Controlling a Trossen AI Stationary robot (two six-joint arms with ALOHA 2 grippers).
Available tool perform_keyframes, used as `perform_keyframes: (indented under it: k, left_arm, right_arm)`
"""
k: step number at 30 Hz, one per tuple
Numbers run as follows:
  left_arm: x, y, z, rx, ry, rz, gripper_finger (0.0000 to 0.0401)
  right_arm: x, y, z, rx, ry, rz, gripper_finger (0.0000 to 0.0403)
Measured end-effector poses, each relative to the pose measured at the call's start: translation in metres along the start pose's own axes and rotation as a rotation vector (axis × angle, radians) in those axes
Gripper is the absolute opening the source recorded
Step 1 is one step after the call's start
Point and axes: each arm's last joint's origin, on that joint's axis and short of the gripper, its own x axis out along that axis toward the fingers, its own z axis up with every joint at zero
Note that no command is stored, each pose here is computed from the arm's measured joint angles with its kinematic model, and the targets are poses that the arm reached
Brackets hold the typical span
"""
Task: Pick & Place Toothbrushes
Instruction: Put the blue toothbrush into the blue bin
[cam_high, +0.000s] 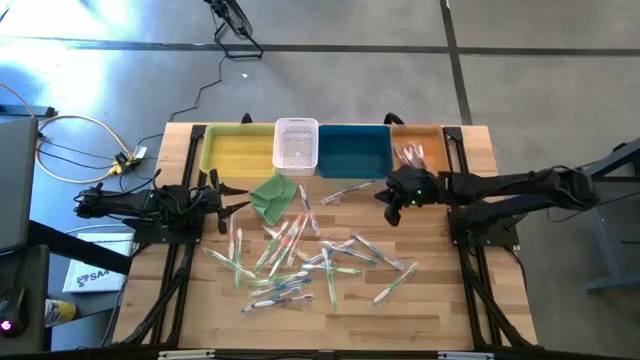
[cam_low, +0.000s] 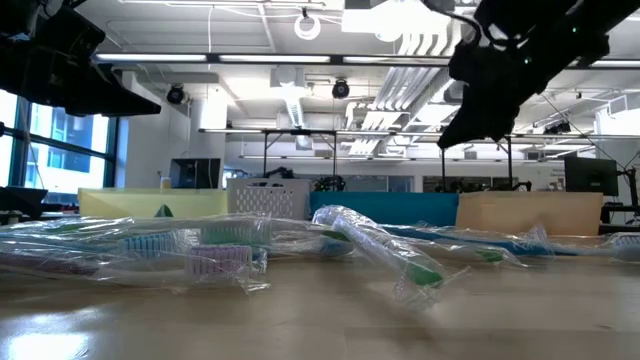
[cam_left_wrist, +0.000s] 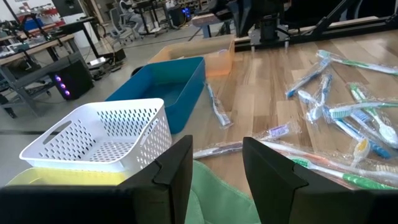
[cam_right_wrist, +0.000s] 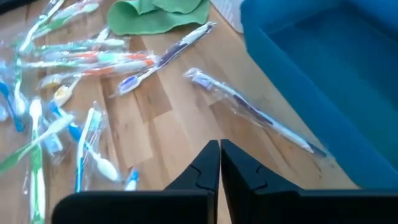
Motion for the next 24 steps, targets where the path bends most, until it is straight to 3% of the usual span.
perform_keyframes:
  k: [8,14,20,24]
  left_arm:
    - [0.0,0.0,0.0,-0.002,0.0,0.0,0.0136]
    - [0.0,0.0,0.0,-0.002,0.0,0.0,0.0136]
    - [0.0,0.0,0.0,-0.002,0.0,0.001,0.0136]
    - [0.0,0.0,0.0,-0.002,0.0,0.0,0.0136]
  right_arm:
    - [-0.027,0.037,0.024,0.018,0.033,0.004,0.0004]
    - [-0.044,0.055,0.027,0.126,0.084,0.03,0.0004]
    - [-0.044,0.067,0.014,0.231,0.245,-0.026,0.0004]
    - [-0.035,0.079,0.008,0.221,0.374,-0.088,0.0004]
